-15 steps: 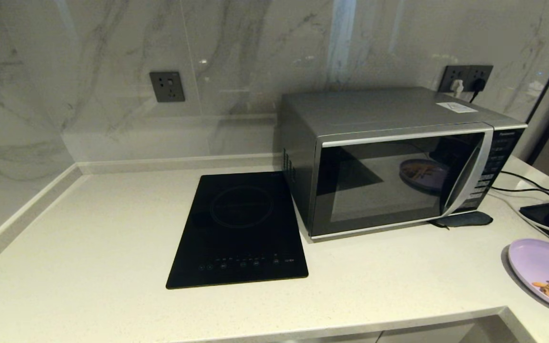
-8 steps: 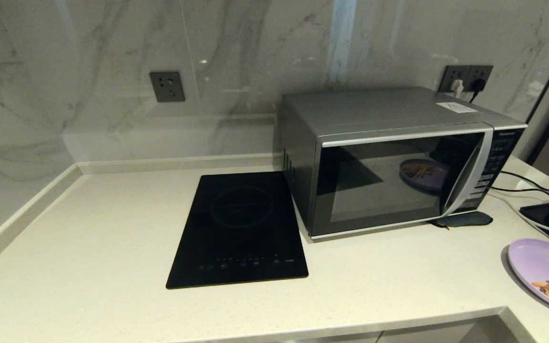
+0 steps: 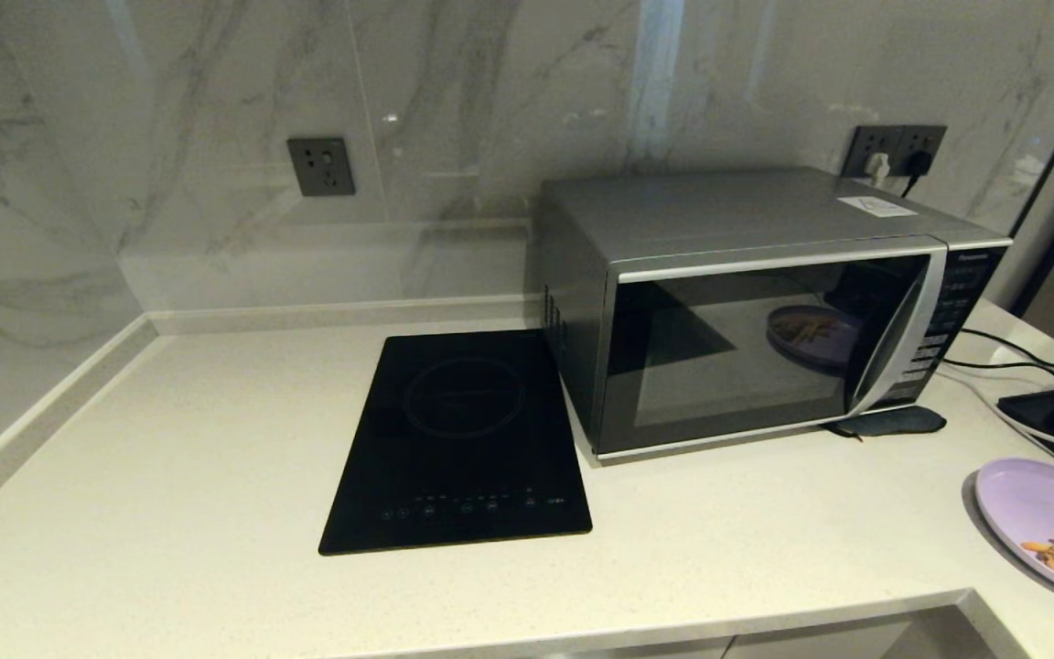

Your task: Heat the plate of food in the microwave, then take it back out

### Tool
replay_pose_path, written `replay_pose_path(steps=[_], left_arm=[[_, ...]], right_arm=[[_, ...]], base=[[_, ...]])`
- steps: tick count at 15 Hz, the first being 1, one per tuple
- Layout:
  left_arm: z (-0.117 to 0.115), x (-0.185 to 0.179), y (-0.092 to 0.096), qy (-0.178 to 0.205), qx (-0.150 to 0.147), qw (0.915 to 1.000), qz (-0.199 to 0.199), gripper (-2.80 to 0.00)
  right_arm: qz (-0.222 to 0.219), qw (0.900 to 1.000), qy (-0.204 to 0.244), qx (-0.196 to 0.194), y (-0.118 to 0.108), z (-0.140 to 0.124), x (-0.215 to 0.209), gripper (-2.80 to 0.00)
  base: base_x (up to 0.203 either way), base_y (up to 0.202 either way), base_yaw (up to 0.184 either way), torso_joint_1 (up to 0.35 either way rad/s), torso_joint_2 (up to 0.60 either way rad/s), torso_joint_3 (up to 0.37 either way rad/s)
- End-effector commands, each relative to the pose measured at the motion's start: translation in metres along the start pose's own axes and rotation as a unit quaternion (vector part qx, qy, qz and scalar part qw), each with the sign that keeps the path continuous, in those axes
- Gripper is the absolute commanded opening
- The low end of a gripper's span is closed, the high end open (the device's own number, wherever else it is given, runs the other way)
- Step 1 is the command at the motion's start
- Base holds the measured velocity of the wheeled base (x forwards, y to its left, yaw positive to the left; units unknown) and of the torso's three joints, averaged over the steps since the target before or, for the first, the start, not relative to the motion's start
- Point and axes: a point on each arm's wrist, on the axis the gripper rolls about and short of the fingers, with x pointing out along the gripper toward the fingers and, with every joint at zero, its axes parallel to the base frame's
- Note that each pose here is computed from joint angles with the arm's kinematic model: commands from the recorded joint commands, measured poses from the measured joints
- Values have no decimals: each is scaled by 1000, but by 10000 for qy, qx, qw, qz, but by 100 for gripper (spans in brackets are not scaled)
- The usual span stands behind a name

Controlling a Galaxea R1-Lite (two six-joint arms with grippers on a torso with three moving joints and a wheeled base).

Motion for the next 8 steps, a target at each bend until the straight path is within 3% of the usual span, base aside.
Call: replay_pose_path(steps=[1, 8], left_arm=[[0, 0, 0, 6, -3, 10000, 4, -280], [0, 0, 0, 6, -3, 10000, 4, -280]], right_arm=[[-2, 10000, 12, 5, 0, 0, 0, -280], [-3, 10000, 20, -3, 0, -1, 0, -280]], base=[[0, 0, 0, 0, 0, 0], [0, 0, 0, 0, 0, 0]])
